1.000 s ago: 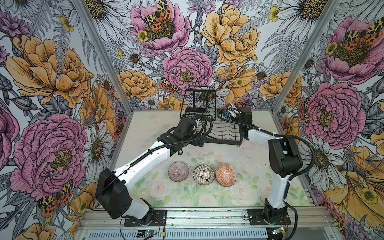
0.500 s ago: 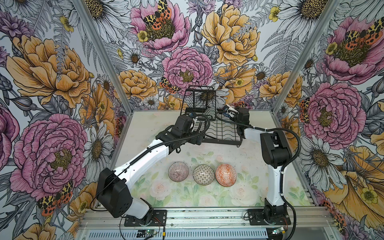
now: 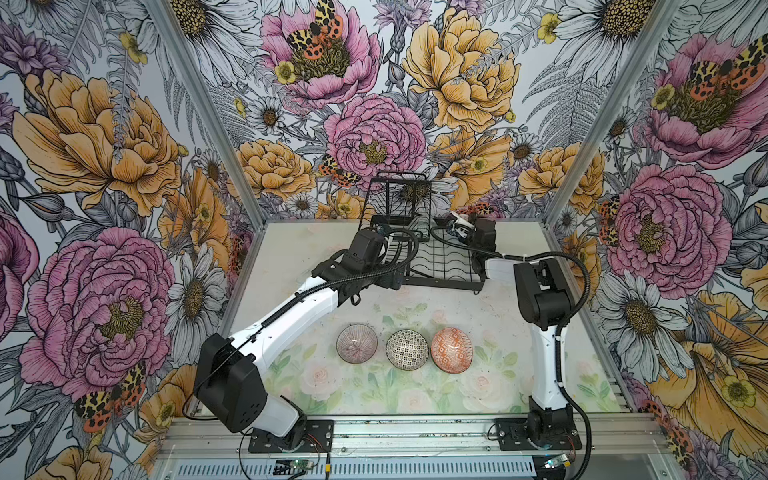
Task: Load the bowls into the dish rack
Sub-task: 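Carry the blue bowl over the dish rack with the right gripper, then lower the blue bowl into a rack slot and open the right gripper, then withdraw the right gripper while the left gripper moves to the orange-and-blue bowl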
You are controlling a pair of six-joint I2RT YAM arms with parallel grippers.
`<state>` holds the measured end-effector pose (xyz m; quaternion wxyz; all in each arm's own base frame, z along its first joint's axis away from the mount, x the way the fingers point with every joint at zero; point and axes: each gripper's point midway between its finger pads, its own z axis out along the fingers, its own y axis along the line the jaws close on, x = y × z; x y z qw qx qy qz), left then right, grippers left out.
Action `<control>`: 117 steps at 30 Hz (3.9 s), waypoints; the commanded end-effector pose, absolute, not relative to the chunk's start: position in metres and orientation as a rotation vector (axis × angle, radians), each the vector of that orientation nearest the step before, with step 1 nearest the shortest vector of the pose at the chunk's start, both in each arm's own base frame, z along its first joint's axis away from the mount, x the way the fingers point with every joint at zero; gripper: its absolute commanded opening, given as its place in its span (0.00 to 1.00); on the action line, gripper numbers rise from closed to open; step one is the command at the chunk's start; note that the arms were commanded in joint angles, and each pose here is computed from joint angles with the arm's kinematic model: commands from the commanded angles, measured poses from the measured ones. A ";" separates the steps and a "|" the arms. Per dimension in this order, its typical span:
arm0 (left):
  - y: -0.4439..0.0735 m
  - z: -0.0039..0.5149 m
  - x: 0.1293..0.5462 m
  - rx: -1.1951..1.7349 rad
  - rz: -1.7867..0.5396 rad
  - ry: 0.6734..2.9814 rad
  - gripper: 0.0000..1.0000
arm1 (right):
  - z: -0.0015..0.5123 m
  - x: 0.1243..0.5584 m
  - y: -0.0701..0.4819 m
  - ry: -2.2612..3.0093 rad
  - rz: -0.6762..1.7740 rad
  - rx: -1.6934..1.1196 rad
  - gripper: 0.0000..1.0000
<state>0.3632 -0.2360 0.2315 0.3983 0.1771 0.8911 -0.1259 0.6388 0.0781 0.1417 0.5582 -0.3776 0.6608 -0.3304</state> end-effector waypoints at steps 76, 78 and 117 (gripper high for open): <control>-0.236 0.239 0.332 0.474 -0.348 2.238 0.99 | 0.222 0.511 0.112 1.796 -0.359 -0.616 1.00; -0.239 0.240 0.329 0.487 -0.351 2.231 0.99 | 0.220 0.490 0.121 1.865 -0.289 -0.606 0.99; -0.348 0.141 0.235 0.777 -0.569 2.436 0.84 | 0.210 0.382 0.119 2.329 0.121 -0.297 0.99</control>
